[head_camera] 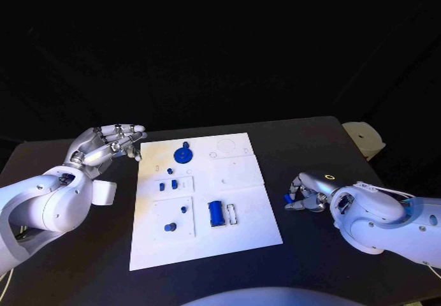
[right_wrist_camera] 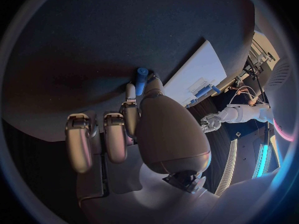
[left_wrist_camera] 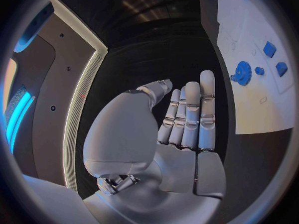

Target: Assemble the parts on the task board

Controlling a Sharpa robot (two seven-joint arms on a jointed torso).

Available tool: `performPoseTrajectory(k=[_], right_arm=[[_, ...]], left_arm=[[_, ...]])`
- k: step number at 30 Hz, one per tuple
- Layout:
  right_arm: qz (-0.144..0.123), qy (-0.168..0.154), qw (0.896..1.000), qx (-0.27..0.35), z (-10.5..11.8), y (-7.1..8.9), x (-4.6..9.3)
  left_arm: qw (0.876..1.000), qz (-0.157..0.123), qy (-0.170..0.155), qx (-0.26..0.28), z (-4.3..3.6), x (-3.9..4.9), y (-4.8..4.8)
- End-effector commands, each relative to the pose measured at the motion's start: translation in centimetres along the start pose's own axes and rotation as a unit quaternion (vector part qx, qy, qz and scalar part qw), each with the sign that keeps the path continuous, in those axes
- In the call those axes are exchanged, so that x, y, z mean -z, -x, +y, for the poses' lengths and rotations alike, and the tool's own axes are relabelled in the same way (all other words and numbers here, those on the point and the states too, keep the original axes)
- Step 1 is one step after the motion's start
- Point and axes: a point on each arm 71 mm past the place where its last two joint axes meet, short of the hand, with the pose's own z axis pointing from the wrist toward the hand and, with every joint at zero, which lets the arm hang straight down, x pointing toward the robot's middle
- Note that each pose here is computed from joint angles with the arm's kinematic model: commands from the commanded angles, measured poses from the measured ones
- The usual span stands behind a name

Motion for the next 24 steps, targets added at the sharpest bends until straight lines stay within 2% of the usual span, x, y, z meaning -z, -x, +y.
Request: performPoseTrajectory(k=[1,13,24], right_arm=[[0.033,-0.004,0.999,0.017,-0.21,-1.19,0.06],[0.027,-0.001,0.999,0.024,-0.12,-1.24,0.01],[0.013,-0.006,1.0,-0.017,0.24,-0.9,0.49]], left_arm=[[1.0,0.007,-0.004,0.005,-0.1,0.01,-0.19],[1.0,0.006,-0.003,0.005,-0.09,0.05,-0.14],[1.0,0.005,-0.002,0.004,-0.09,0.06,-0.11]])
